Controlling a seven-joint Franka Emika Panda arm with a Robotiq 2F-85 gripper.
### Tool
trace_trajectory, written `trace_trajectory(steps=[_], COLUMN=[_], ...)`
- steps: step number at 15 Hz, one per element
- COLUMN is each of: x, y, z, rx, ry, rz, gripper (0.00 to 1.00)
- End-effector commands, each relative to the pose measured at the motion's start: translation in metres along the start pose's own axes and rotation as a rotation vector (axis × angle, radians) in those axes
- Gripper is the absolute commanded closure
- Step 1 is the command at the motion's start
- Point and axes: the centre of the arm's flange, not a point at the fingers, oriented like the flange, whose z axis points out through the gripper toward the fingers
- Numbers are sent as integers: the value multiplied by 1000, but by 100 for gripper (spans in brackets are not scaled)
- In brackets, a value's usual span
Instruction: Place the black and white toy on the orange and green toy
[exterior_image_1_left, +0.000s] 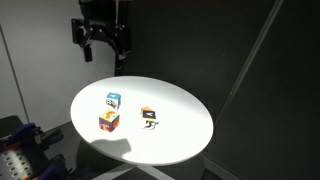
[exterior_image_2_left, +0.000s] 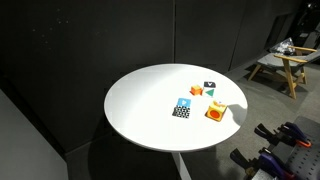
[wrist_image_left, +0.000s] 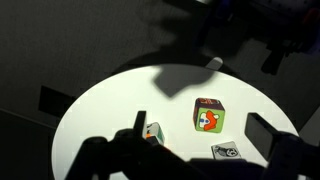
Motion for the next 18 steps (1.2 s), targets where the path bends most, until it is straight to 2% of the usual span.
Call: trace_trajectory(steps=[1,9,18], x=[19,68,137], y=[-2,-24,-32], z=[-13,-14,31], rx=[-7,7,45], ry=[22,22,-5], rz=[-37,-121,-161], gripper=[0,0,0])
